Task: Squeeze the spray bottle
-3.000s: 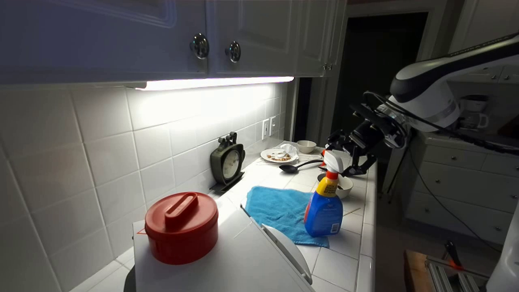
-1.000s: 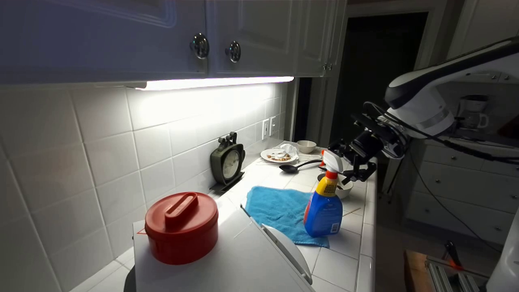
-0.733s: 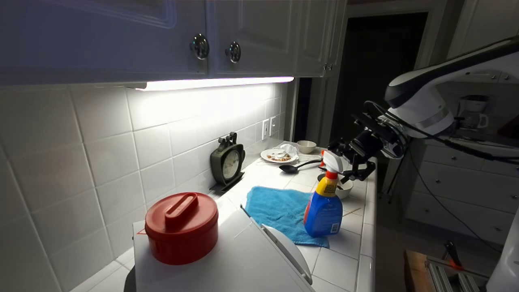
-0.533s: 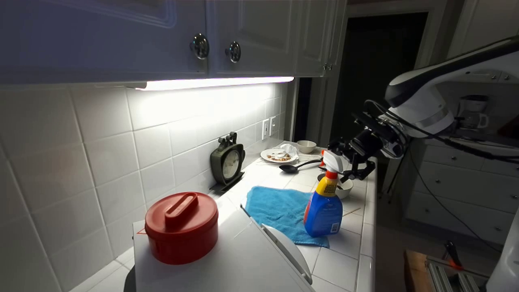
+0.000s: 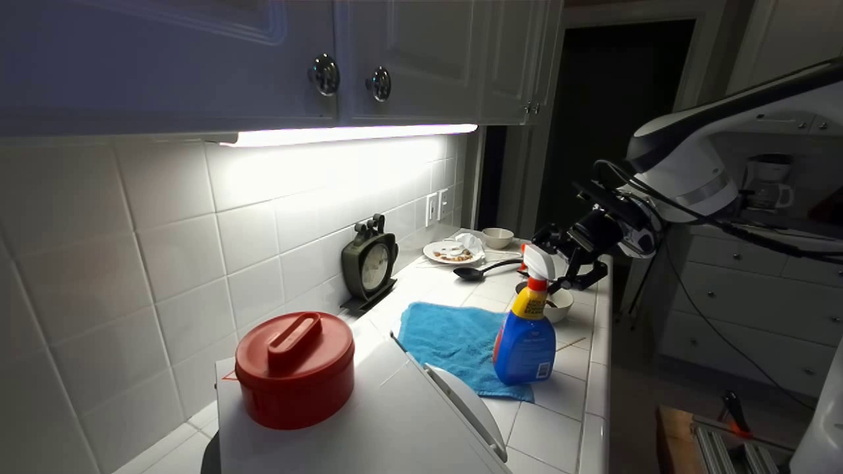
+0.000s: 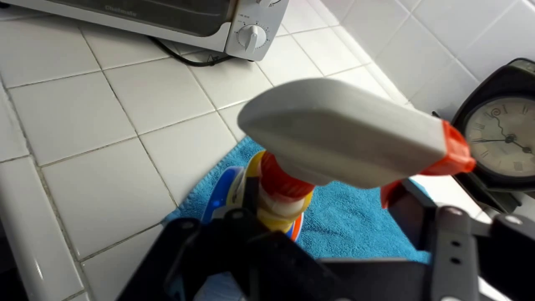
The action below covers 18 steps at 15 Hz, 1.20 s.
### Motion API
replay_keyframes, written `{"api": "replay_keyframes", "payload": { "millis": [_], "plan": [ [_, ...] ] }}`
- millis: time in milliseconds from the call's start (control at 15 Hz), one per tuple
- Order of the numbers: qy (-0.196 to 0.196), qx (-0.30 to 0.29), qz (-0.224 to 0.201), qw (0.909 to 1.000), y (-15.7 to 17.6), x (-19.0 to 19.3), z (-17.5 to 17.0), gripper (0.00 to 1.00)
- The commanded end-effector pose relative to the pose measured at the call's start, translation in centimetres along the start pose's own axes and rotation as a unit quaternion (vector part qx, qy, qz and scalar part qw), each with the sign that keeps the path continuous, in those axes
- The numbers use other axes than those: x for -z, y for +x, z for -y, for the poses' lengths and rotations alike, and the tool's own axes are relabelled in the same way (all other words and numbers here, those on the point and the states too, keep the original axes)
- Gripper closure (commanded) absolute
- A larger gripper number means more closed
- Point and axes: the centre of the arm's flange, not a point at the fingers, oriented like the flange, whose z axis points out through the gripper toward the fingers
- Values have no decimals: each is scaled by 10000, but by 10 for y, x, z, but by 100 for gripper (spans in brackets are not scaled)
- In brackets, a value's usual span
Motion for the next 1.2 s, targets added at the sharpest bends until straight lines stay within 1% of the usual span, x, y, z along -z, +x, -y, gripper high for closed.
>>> {"api": "replay_keyframes", "payload": {
  "millis": [0,67,133,200,267,333,400,467,533,600,667,733,800,867,933,1000,1067,1133],
  "plan": [
    [40,-35,239,9997,5,4,4,50],
    [36,-51,244,9997,6,5,4,53],
    [27,-56,253,9997,7,6,4,22],
    [25,-66,261,9996,8,6,4,22],
    [30,-82,277,9996,9,7,4,45],
    [33,-93,291,9995,10,8,4,49],
    [29,-103,298,9995,11,8,4,50],
    [24,-106,302,9995,11,9,5,37],
    [30,-105,312,9995,12,10,6,13],
    [27,-124,319,9994,12,11,6,12],
    [29,-137,328,9994,12,11,6,60],
    [20,-146,338,9993,12,11,7,57],
    [9,-148,345,9993,12,11,7,58],
    [4,-147,345,9993,12,11,8,63],
    [3,-143,333,9993,12,12,9,22],
    [2,-150,330,9993,12,12,10,26],
    [1,-159,334,9993,12,12,10,25],
    [-5,-164,334,9993,12,12,10,20]
  ]
}}
